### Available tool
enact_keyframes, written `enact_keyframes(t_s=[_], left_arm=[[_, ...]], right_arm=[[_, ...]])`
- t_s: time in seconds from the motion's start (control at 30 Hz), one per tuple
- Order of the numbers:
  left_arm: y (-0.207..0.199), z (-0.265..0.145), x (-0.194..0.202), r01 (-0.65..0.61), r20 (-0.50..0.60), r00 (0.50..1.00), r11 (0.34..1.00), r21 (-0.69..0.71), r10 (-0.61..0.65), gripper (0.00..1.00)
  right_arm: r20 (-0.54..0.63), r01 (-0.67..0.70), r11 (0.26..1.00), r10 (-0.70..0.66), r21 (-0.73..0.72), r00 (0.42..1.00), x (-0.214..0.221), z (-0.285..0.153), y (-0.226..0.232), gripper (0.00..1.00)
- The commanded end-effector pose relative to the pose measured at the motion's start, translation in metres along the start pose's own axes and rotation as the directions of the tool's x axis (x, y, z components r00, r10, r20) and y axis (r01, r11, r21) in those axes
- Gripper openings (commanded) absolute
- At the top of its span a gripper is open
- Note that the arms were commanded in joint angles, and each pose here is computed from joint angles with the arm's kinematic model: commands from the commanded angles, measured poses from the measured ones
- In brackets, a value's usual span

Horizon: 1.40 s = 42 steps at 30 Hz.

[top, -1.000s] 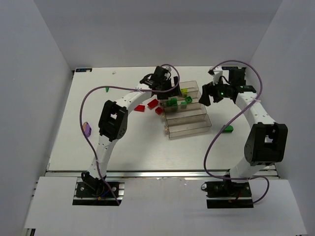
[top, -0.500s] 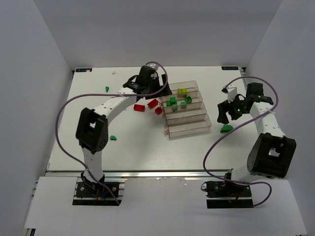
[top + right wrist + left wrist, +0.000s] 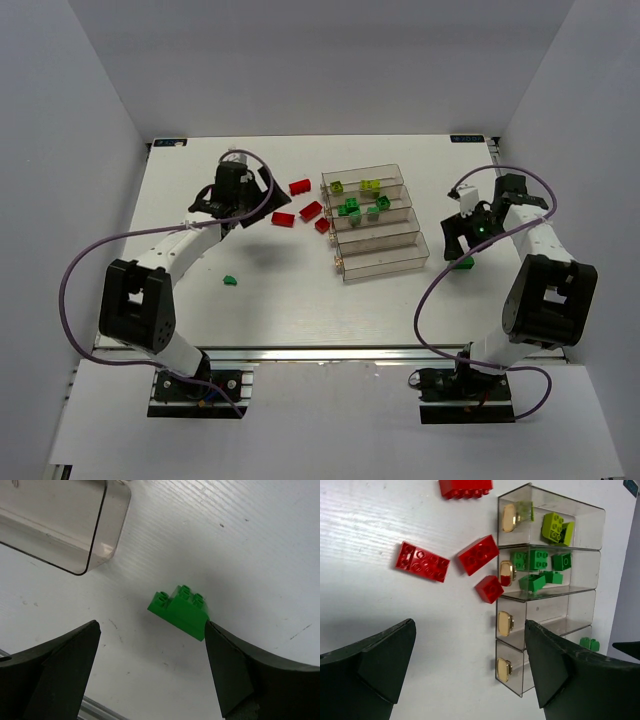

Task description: Sort the legos into containers by color

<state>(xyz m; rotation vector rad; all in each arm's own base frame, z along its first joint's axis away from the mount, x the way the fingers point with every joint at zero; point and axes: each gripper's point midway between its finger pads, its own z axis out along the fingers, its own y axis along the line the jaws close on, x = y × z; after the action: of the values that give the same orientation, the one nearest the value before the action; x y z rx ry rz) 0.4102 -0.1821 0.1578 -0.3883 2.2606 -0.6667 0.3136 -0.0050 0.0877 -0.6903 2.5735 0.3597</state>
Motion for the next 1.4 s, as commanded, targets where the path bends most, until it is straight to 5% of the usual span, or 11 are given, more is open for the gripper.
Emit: enact_keyframes(t_s=[0.0,0.4,0.93,1.13,1.37], left_arm=[[-0.003,-0.020,-0.011,0.086,0.051,0.995,0.995,0.059,-0.089,0.98],[0.001,-0.043,-0.035,0.312,0.075,0.937,0.915,0.258,-0.340,0.98],[-0.024,-0.062,-0.044,0.293,0.046,0.942,0.883,0.366,-0.331,0.98],[-0.027,-0.061,-0.029,0.354,-0.021,0.926,0.851,0.388,-0.376,0.98],[-0.065,-0.056,0.001,0.343,-0.125,0.938,0.823,0.453,-0.322,0.98]], right_arm=[[0.016,0.221,0.974,-0.221,-0.058,0.975,-0.001,-0.010,0.005,0.89],[0.019,0.601,0.794,-0.602,-0.095,0.798,0.016,0.003,-0.019,0.89],[0.018,0.695,0.677,-0.713,-0.241,0.701,0.029,0.042,-0.031,0.78],[-0.003,0.712,0.658,-0.735,-0.245,0.678,0.036,0.049,-0.034,0.62],[0.008,0.749,0.635,-0.762,-0.191,0.648,0.039,0.030,-0.028,0.25]])
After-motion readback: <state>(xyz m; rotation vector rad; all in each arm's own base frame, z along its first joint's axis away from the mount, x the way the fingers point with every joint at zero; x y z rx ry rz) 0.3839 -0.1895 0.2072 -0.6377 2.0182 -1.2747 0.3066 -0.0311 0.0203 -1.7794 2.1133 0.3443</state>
